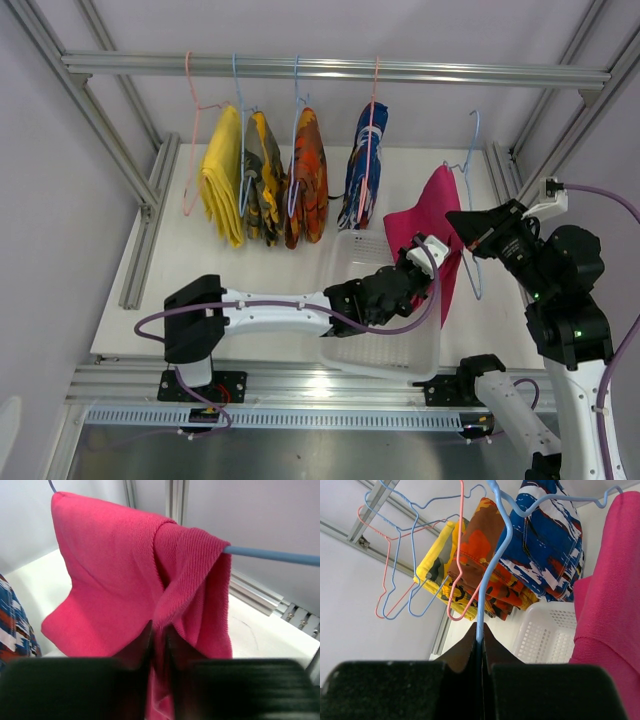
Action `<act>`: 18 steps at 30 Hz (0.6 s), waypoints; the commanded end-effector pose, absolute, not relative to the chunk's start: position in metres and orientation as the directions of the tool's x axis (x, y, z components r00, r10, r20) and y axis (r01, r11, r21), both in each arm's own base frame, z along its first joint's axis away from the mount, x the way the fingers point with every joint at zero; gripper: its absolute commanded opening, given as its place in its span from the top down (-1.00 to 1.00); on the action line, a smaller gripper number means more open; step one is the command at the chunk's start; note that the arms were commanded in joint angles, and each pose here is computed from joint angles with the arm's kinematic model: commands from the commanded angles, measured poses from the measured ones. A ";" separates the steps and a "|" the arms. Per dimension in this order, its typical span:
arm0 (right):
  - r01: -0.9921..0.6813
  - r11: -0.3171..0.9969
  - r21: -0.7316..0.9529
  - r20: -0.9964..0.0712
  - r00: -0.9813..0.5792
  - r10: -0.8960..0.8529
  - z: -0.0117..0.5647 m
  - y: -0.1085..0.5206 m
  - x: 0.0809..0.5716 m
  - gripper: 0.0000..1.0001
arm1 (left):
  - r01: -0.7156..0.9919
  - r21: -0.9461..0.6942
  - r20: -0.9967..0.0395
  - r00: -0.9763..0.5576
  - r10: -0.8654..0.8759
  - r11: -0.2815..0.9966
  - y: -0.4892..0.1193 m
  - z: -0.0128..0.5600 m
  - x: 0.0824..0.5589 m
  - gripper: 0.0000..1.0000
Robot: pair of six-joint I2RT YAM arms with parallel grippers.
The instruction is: Remove the trousers from the hanger
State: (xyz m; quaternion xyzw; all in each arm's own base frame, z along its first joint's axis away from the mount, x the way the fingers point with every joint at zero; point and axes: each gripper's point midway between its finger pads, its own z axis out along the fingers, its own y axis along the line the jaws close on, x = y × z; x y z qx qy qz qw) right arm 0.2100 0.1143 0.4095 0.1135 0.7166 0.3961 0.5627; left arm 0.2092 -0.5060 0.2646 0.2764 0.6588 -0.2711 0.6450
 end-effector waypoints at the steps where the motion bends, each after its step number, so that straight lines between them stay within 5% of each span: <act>1: -0.429 0.604 0.671 -0.733 -0.266 0.626 0.451 0.122 0.195 1.00 | 0.691 -0.043 -0.998 0.001 -0.060 0.722 -0.510 0.291 0.217 0.42; 5: -0.426 0.603 0.675 -0.731 -0.274 0.625 0.446 0.123 0.197 1.00 | 0.705 -0.059 -0.997 -0.011 -0.072 0.707 -0.514 0.292 0.214 0.10; 18: -0.418 0.592 0.689 -0.719 -0.292 0.631 0.438 0.125 0.199 1.00 | 0.736 -0.090 -0.992 -0.006 -0.127 0.671 -0.524 0.312 0.206 0.03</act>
